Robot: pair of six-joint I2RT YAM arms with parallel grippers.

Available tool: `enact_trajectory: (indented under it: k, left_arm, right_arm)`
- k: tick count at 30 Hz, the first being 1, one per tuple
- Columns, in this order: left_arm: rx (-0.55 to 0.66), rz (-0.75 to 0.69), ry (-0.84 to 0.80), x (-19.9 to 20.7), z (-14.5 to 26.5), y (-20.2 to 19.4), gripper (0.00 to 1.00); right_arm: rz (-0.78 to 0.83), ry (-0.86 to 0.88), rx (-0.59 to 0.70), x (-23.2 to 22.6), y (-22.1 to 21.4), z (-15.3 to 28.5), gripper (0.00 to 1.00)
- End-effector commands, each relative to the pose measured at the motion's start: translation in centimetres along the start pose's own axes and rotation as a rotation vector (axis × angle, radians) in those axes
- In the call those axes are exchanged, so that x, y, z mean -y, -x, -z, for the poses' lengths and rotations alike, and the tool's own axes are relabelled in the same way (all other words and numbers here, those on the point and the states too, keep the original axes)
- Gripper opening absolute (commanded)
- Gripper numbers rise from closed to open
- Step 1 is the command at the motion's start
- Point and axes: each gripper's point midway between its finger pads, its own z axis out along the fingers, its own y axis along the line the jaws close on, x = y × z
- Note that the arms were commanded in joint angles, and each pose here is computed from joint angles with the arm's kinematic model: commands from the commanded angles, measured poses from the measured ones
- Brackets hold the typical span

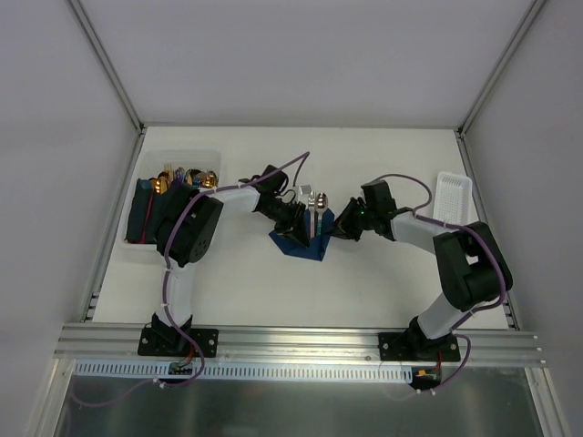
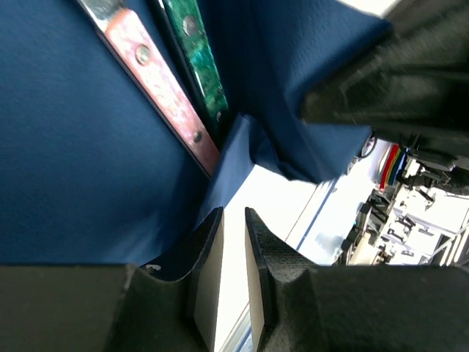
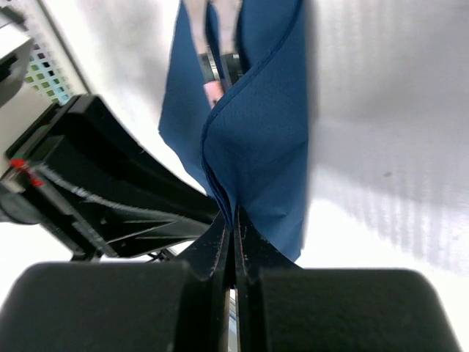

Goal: Place the utensils on the paper napkin and roll it up

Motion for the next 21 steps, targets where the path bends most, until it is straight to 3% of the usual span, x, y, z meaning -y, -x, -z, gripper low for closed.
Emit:
enact_trajectory:
  k: [1,21]
  left_arm:
    - [0.017,-0.025,0.008,-0.3,0.1,1.1,0.17]
    - [0.007,0.008,0.026,-1.5,-0.5,0.9,0.15]
  right_arm:
    - [0.052,0.058,0.016,-3.1,0.5,0.5,0.0]
    - [0.034,0.049,-0.037,-5.1,-0.5,-3.5,0.0]
